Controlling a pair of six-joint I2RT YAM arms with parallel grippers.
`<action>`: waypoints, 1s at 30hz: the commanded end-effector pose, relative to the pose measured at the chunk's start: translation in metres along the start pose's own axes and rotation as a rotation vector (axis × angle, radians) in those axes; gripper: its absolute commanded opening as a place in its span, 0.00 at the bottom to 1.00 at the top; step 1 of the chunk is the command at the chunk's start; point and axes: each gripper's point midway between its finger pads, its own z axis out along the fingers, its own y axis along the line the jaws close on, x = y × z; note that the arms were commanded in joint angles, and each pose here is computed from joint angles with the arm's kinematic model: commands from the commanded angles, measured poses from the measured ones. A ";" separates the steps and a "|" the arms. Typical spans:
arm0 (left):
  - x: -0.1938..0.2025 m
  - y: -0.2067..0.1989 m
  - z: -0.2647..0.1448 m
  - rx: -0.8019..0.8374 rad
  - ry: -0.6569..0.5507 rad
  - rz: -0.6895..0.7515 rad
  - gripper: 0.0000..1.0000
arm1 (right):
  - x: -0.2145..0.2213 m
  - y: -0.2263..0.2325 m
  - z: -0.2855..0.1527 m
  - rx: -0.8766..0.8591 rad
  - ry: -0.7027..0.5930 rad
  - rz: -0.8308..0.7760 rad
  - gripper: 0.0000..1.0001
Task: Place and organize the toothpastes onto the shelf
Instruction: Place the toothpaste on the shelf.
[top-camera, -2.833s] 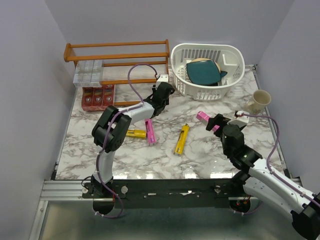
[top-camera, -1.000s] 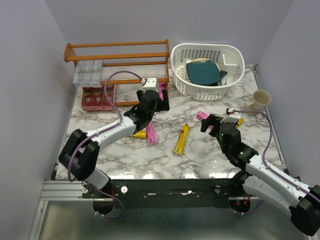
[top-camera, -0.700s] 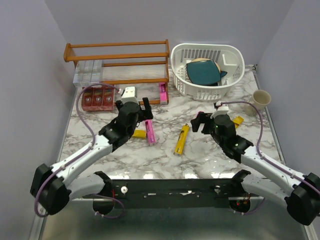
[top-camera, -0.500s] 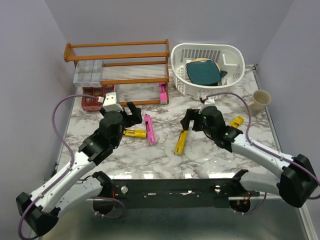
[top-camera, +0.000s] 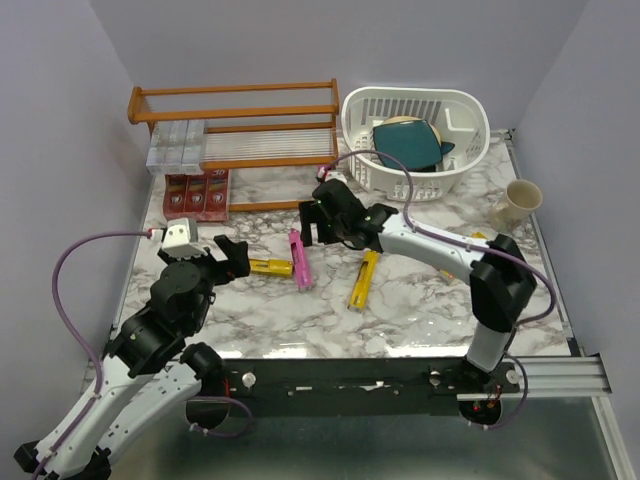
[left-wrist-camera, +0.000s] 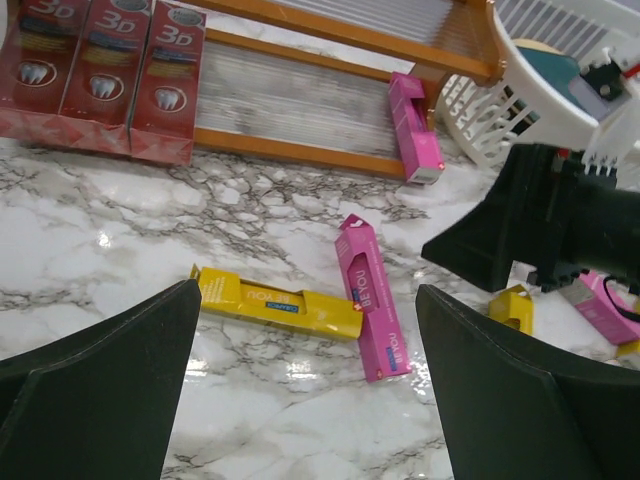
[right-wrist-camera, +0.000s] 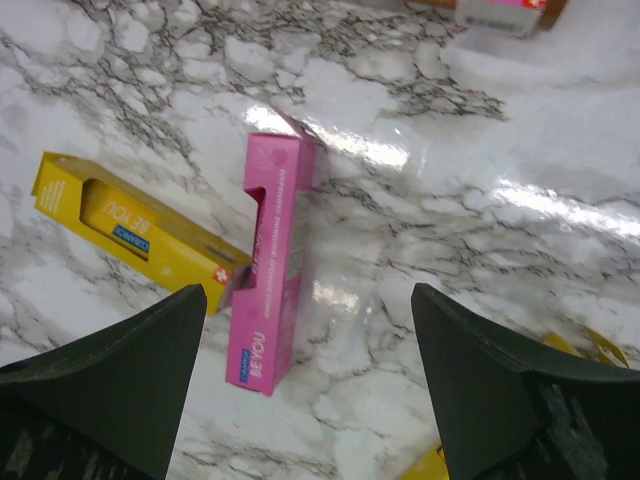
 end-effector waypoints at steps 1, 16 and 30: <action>0.014 0.024 0.000 -0.079 0.021 0.098 0.99 | 0.015 0.006 0.029 0.102 0.107 -0.032 0.90; 0.025 0.032 0.015 -0.053 0.044 0.077 0.99 | 0.008 0.054 0.103 0.054 0.102 -0.077 0.74; 0.038 0.029 0.032 0.015 0.117 0.039 0.99 | 0.035 0.020 0.120 0.208 0.157 -0.109 0.60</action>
